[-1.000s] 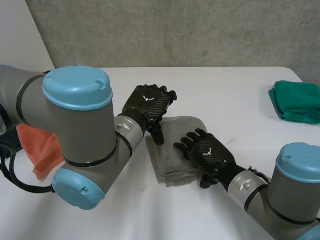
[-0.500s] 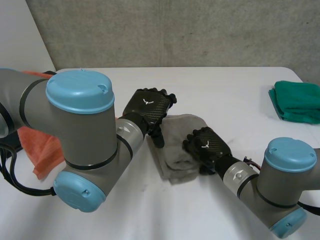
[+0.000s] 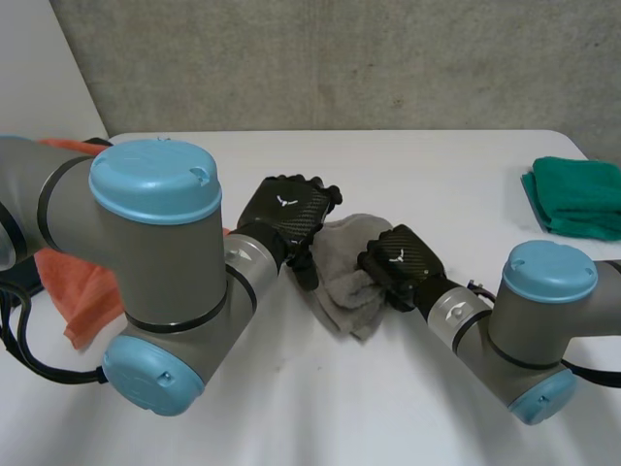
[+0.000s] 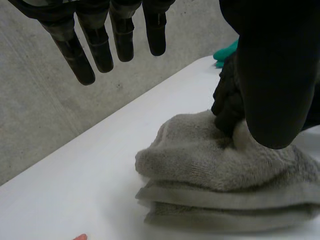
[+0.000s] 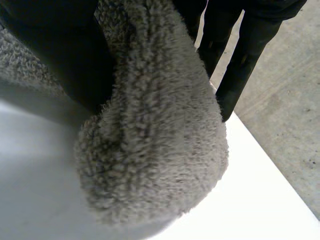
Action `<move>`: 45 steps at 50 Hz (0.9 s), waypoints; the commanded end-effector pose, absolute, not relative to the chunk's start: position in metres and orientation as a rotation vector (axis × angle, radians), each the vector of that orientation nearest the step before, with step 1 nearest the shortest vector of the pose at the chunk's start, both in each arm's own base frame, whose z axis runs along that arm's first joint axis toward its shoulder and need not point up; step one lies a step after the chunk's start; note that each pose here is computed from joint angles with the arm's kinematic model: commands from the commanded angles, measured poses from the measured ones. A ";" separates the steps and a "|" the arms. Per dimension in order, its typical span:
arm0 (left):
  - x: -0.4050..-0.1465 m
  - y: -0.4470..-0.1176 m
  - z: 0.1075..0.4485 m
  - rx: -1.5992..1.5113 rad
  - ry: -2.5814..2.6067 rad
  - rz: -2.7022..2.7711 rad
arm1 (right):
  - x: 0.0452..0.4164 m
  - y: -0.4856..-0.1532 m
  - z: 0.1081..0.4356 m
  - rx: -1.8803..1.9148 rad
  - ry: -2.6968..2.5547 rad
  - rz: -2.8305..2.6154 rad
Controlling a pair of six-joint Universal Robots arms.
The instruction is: Fold the laundry.
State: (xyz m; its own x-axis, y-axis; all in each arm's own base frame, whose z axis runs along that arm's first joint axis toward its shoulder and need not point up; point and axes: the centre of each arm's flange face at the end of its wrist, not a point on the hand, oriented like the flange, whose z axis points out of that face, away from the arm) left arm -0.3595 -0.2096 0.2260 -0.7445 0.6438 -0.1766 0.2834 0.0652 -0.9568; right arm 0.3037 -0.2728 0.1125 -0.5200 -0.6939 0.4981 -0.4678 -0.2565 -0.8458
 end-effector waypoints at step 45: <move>-0.376 -0.198 0.252 -0.927 -1.871 1.803 | -0.014 -0.551 0.076 -0.706 1.786 -2.457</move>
